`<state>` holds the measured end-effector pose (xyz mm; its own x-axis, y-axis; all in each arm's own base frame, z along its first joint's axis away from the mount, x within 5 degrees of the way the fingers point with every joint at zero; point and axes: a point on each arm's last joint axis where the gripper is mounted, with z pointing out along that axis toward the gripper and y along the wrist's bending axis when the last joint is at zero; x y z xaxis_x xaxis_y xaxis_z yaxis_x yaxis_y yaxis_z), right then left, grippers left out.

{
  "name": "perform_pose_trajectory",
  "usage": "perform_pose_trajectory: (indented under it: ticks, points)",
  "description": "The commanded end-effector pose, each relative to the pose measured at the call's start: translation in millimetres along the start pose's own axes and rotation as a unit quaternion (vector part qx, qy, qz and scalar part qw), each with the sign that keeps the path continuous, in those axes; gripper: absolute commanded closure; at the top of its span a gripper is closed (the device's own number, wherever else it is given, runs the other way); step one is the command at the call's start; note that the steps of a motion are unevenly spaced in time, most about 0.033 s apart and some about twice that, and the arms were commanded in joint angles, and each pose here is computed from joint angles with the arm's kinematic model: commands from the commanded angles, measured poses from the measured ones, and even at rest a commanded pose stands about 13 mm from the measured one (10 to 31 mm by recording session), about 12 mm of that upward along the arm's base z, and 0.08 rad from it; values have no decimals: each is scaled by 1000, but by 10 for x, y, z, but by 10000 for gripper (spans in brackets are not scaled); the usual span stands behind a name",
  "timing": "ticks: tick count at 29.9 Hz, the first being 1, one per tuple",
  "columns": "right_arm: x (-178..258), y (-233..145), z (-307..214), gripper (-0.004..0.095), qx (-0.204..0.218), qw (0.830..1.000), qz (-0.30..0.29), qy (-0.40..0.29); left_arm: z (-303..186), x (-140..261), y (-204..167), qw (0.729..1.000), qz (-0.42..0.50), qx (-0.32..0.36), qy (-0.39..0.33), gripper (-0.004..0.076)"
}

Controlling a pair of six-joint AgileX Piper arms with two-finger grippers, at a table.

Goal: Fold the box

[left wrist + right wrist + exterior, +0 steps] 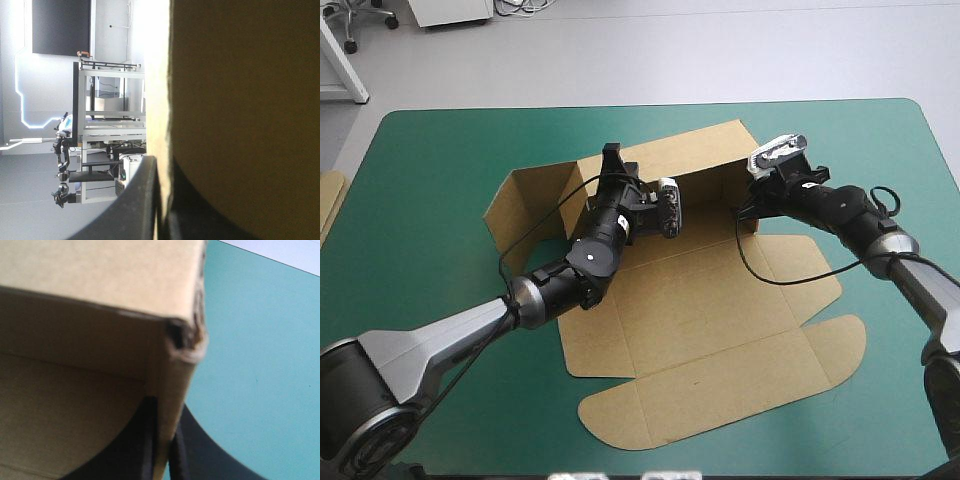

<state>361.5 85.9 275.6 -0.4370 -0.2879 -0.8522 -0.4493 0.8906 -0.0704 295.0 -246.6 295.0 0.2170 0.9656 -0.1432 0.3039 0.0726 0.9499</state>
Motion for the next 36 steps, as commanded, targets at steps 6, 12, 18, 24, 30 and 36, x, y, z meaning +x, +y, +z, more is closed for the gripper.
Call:
perform_pose_trajectory:
  ticks: [6,12,18,24,30,36]
  points:
    - [-217,43,-168,928,-3,999,13,-38,-208,-102,282,997,-37,-66,-17,662]
    - [-221,36,-169,928,1,999,14,-40,-416,-247,352,995,-44,-89,-27,541]
    - [-222,33,-169,928,2,999,24,-40,-645,-286,420,992,-61,-112,16,434]
    - [-226,25,-169,928,5,998,47,-43,-907,-298,403,996,-68,-52,34,435]
    - [-224,24,-169,928,5,997,59,-42,-1222,-227,639,989,-123,-21,79,435]
    - [-220,34,-168,928,0,997,61,-39,-1537,-101,1239,967,-250,-8,42,447]
